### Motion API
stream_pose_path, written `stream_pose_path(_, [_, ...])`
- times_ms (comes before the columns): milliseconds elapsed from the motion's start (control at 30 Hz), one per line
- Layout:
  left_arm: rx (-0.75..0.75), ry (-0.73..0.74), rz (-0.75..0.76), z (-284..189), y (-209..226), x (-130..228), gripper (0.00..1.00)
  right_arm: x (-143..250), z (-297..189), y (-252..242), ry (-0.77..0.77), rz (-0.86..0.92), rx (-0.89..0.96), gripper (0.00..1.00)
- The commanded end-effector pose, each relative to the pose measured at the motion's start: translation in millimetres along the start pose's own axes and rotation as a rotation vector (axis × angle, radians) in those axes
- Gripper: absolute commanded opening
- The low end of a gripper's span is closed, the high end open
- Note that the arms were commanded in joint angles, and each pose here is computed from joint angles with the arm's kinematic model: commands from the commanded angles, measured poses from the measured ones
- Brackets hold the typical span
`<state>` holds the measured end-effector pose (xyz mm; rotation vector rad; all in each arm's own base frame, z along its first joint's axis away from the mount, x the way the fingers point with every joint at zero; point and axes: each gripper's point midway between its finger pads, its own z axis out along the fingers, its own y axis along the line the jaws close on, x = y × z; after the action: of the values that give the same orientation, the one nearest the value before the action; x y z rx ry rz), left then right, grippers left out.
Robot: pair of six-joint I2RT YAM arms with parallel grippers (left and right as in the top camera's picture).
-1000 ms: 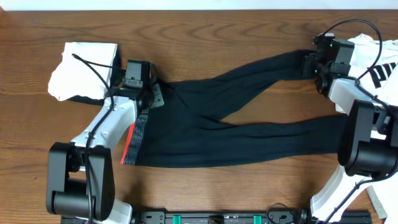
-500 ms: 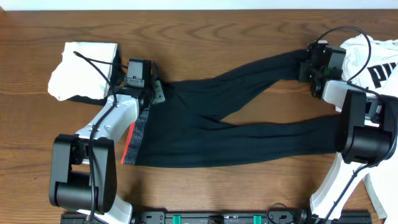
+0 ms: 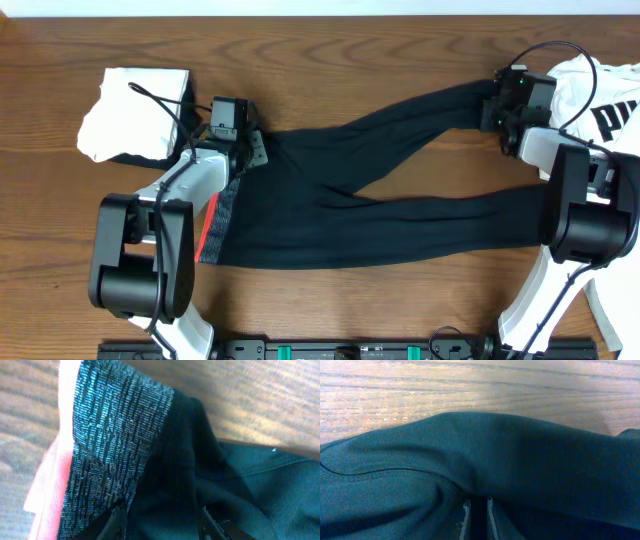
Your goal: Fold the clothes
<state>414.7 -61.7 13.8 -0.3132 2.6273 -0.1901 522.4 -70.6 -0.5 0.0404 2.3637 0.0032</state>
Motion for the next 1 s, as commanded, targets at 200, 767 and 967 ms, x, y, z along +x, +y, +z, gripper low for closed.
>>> stream_pose_path(200, [-0.102, -0.014, 0.008, 8.7, 19.7, -0.7, 0.47, 87.5, -12.2, -21.1, 0.336, 0.164, 0.123, 0.06])
stream_pose_path(767, [-0.143, -0.002, 0.013, 7.3, 41.1, -2.5, 0.47, 107.8, -100.2, -18.3, 0.578, 0.243, 0.138, 0.1])
stream_pose_path(967, [-0.144, 0.002, 0.018, 7.1, 41.4, -1.5, 0.47, 59.7, -124.2, -22.0, 0.421, 0.237, 0.145, 0.15])
